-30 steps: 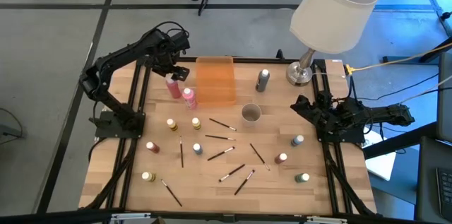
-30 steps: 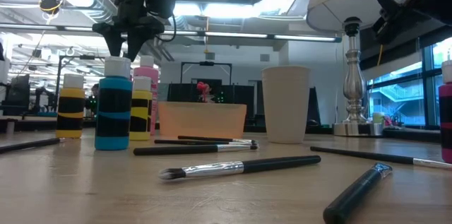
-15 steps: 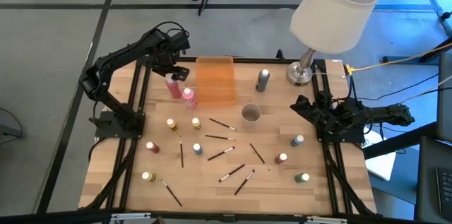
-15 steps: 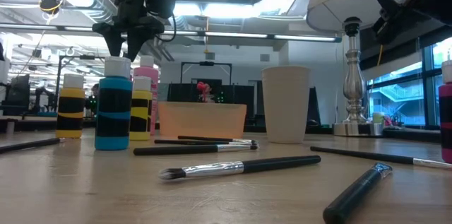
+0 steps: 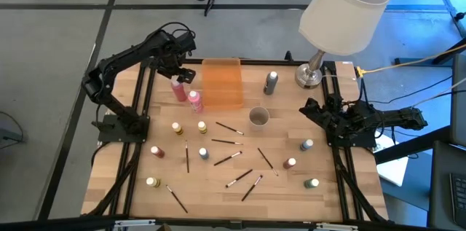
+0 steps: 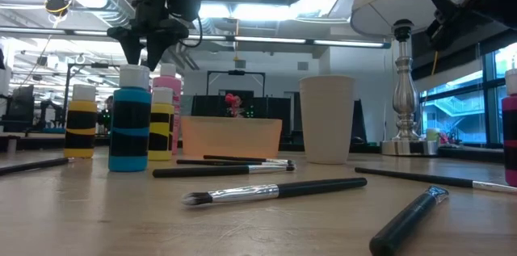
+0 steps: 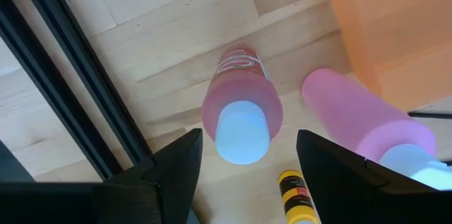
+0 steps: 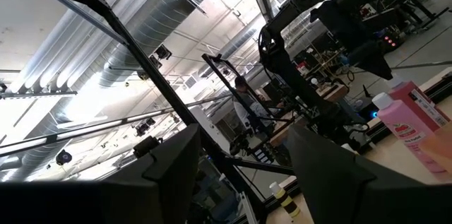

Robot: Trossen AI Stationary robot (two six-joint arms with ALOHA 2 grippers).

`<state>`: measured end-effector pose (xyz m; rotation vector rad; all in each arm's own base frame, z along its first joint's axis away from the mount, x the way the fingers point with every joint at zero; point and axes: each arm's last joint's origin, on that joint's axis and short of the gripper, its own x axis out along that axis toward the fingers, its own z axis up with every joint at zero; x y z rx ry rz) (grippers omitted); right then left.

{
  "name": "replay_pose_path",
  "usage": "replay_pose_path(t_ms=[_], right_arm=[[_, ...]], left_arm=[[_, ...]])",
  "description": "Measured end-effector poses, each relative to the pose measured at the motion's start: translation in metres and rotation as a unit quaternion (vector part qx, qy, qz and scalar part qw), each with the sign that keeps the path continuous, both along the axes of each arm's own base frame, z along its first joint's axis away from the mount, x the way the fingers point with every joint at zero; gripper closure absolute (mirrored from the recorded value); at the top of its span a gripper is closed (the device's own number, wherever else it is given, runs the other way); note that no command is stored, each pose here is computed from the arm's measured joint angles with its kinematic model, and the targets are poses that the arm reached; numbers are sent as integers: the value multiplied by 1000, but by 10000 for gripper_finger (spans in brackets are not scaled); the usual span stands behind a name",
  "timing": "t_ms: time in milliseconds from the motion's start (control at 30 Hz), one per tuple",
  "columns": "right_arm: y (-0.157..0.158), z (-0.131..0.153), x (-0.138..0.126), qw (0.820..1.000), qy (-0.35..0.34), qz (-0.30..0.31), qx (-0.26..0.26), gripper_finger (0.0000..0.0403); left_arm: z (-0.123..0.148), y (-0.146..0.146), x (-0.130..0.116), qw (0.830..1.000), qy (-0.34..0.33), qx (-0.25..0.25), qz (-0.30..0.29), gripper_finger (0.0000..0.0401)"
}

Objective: Pick & Place Paint Supplies
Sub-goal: Put the large red paint bottle into the orange bin

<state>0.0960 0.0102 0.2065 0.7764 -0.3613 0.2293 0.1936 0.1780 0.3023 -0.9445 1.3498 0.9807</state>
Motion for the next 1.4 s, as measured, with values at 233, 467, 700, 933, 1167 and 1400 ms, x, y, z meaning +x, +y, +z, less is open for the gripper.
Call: replay_pose_path(t_ms=[233, 467, 700, 933, 1167, 1400], right_arm=[[0, 0, 0, 1000, 0, 0, 0, 183], [0, 0, 0, 1000, 0, 3, -1, 183], [0, -1, 0, 1000, 3, 6, -3, 183], [0, -1, 0, 1000, 3, 7, -3, 183], [1, -1, 0, 1000, 3, 8, -4, 183], [1, -1, 0, 1000, 3, 8, -4, 183]], left_arm=[[0, 0, 0, 1000, 2, -2, 1, 173], [0, -1, -1, 1000, 3, -3, 1, 173], [0, -1, -1, 1000, 4, -3, 2, 173], [0, -1, -1, 1000, 6, -6, 2, 173], [0, -1, -1, 1000, 6, -6, 2, 173], [0, -2, -2, 1000, 9, -9, 2, 173]])
